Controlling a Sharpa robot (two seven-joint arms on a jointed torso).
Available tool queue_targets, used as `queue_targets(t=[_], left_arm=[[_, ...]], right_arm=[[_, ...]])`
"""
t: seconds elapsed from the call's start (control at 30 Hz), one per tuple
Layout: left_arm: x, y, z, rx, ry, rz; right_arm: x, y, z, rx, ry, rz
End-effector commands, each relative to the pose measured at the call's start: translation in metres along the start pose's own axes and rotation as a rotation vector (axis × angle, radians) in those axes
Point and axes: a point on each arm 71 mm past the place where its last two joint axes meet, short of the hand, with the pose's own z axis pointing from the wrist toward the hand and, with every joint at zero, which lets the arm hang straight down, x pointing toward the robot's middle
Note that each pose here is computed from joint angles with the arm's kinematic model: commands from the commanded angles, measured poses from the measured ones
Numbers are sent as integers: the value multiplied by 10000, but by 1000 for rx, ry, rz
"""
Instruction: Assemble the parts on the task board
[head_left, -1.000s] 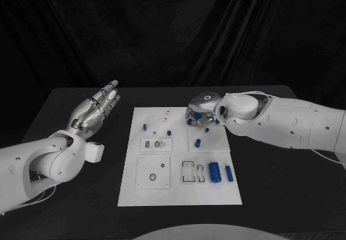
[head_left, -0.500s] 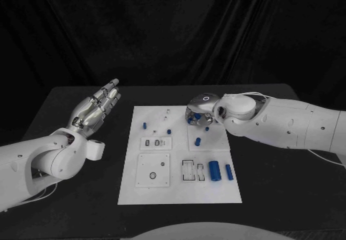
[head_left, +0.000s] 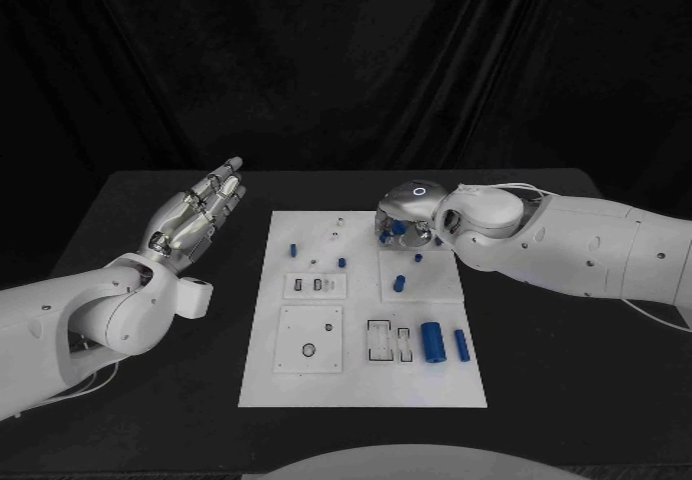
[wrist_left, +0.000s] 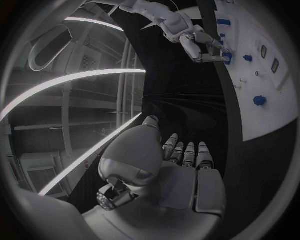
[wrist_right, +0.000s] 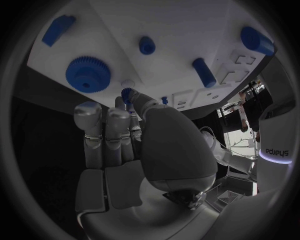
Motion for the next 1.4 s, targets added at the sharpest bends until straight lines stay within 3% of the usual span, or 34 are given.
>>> queue_targets(t=[0.03,0.23,0.47,0.87,1.4], left_arm=[[18,-108,18,142,14,-8],[32,-86,64,143,17,-6],[40,-66,104,142,21,-4],[54,-57,121,139,23,-5],[71,-60,115,136,27,-9]], right_arm=[[-167,4,32,8,-59,67],[-360,22,178,19,-70,101],[-435,72,375,18,-70,99],[-391,85,585,31,-61,88],[-288,137,672,24,-33,92]])
